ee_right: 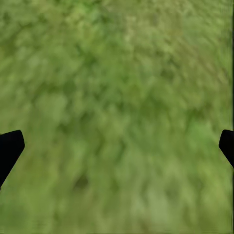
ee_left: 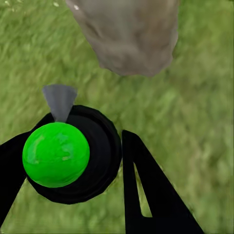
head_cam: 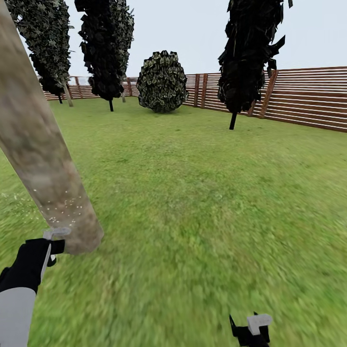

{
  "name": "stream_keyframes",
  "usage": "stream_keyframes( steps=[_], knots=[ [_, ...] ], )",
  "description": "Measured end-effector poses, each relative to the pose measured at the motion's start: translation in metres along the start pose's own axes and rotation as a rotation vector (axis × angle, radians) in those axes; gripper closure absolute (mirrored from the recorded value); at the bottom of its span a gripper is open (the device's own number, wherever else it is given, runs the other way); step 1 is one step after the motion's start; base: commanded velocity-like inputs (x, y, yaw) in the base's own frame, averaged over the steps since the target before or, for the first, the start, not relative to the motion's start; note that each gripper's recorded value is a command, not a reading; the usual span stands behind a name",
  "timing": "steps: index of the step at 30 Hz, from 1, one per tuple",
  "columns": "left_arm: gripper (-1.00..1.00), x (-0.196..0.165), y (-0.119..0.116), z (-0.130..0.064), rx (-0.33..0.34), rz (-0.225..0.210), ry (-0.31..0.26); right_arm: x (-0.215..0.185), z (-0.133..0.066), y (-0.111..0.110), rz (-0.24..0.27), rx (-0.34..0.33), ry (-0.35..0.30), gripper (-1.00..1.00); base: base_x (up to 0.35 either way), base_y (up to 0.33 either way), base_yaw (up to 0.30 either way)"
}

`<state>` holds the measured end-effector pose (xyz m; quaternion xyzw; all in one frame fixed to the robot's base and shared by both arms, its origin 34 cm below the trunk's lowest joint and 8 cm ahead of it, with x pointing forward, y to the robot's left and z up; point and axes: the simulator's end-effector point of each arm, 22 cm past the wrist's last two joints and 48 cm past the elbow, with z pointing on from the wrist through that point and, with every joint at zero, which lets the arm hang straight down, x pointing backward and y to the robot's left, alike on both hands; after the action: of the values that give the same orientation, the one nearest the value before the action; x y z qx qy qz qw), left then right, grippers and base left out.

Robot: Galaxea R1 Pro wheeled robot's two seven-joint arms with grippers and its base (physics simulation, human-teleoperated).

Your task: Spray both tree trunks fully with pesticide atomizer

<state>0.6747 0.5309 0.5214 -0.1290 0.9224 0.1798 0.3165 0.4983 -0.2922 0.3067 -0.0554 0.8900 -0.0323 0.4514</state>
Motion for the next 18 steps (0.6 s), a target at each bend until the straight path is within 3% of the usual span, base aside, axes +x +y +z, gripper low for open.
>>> stream_keyframes(
  steps=[4, 10, 14, 18],
  knots=[
    [1.00, -0.007, 0.014, -0.001, 0.010, -0.002, -0.011, -0.004, 0.001, -0.001, -0.002, 0.002, -0.009, -1.00, 0.000, 0.000, 0.043],
    [1.00, -0.022, 0.008, -0.010, 0.019, -0.002, -0.040, -0.002, 0.001, 0.000, -0.003, -0.001, -0.005, -1.00, 0.000, 0.000, 0.221],
    [1.00, -0.038, -0.007, -0.017, 0.030, 0.047, -0.076, 0.000, 0.001, 0.001, -0.005, -0.003, -0.002, -1.00, 0.000, 0.000, 0.241],
    [1.00, -0.040, -0.015, -0.026, 0.029, 0.063, -0.053, 0.002, 0.001, 0.001, -0.006, -0.004, 0.002, -1.00, 0.086, -0.051, 0.206]
  ],
)
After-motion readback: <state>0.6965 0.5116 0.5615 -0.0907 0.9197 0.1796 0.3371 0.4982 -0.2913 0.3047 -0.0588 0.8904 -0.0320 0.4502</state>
